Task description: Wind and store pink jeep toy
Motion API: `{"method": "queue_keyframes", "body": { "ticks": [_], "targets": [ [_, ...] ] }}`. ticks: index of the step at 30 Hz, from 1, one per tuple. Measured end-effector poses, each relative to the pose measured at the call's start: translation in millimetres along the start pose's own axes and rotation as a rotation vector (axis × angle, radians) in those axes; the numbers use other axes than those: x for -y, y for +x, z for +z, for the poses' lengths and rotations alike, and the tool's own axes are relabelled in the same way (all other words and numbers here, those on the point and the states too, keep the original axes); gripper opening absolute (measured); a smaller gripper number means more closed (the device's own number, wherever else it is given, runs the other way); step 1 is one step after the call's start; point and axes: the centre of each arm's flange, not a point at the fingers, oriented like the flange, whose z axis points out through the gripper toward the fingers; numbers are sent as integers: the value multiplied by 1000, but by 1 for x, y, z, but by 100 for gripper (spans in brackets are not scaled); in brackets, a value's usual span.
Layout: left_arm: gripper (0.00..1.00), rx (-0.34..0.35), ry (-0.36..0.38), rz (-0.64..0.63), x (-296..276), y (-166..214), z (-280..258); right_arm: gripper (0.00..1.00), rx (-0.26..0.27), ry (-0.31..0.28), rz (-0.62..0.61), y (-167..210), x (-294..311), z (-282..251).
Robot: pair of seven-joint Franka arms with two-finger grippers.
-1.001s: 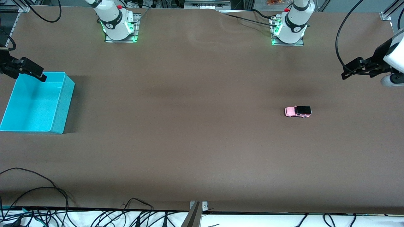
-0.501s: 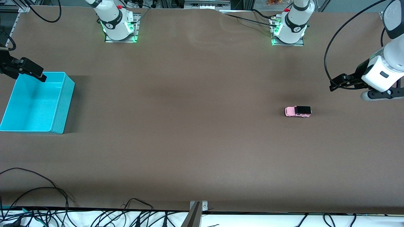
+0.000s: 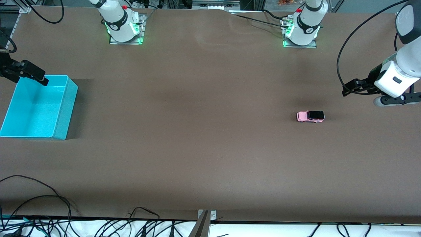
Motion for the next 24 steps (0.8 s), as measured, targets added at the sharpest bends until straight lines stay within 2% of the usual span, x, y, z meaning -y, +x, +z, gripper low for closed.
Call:
{"method": "queue_keyframes", "body": {
  "ticks": [2, 24],
  "targets": [
    [100, -11, -1, -6, 3, 4, 21, 100, 0, 0, 0, 0, 0, 0],
    [100, -68, -6, -6, 1, 24, 95, 100, 0, 0, 0, 0, 0, 0]
  ]
}}
